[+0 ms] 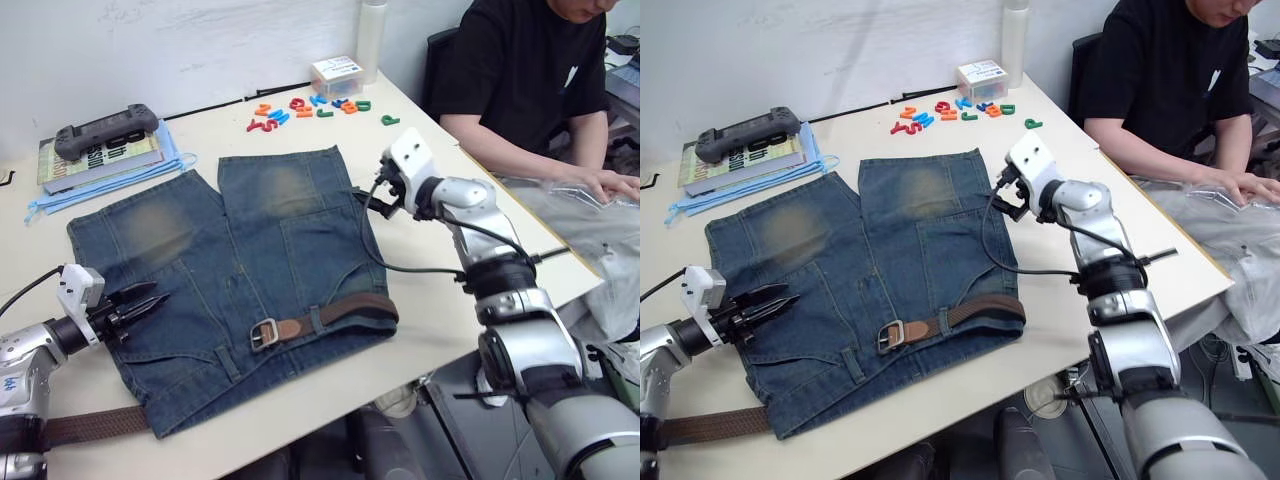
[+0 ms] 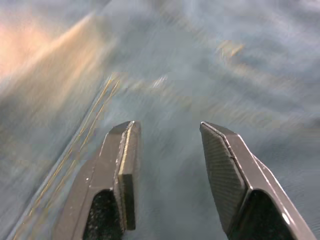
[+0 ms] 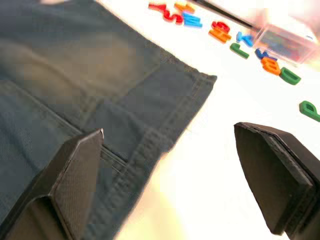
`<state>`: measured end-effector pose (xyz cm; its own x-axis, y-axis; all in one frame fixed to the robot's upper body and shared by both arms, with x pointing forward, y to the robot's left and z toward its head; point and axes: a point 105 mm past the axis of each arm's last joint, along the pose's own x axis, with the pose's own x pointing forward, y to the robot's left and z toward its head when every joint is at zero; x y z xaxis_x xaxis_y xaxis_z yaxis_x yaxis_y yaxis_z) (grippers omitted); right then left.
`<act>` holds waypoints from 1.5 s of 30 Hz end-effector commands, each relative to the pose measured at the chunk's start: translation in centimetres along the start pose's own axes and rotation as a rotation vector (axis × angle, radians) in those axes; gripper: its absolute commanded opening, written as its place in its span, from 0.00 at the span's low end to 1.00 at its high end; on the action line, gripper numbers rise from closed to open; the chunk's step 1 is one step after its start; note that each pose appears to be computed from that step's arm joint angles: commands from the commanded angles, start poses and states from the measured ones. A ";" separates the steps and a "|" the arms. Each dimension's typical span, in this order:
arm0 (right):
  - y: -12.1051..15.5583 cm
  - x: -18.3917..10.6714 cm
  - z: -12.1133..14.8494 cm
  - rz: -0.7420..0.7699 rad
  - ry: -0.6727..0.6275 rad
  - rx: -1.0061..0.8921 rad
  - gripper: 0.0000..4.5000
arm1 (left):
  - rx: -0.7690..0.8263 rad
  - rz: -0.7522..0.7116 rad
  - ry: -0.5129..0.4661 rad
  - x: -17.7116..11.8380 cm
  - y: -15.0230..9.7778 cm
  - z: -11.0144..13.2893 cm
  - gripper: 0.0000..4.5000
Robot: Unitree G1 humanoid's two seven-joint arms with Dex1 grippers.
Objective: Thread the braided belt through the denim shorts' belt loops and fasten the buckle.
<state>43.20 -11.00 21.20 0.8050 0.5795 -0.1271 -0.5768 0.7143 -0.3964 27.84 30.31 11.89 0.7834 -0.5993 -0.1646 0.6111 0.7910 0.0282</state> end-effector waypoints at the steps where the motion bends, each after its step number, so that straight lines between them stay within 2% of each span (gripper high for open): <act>1: 0.1 -2.3 2.5 -0.072 -0.078 0.035 0.99 | -0.006 -0.031 -0.080 0.7 -2.6 3.1 0.49; 5: 1.2 -3.2 0.9 -0.105 -0.049 0.066 0.99 | -0.040 -0.014 -0.105 1.4 -3.9 3.5 0.49; 13: 4.5 -4.5 -0.7 0.000 0.011 -0.034 0.99 | -0.071 -0.011 -0.104 2.4 -4.5 4.0 0.49; 24: 5.1 -6.5 -1.4 0.002 0.012 -0.007 0.99 | -0.076 -0.048 -0.078 3.1 -5.3 3.9 0.49; 32: 6.6 -7.7 -2.2 0.070 0.033 -0.082 0.99 | -0.091 -0.036 -0.054 2.6 -5.1 3.3 0.49; 39: 7.6 -8.6 -2.4 0.092 0.036 -0.104 0.99 | -0.164 0.104 -0.121 1.0 -3.4 3.6 0.49; 45: 7.3 -10.0 -1.8 0.036 -0.020 -0.040 0.99 | -0.358 0.412 -0.232 -3.7 0.3 2.3 0.49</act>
<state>31.86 -12.04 16.30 0.7709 0.6090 -0.1867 -0.6260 0.6703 -0.3985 26.08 30.86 14.16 0.9569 -0.2899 -0.0184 0.2742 0.9223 -0.2724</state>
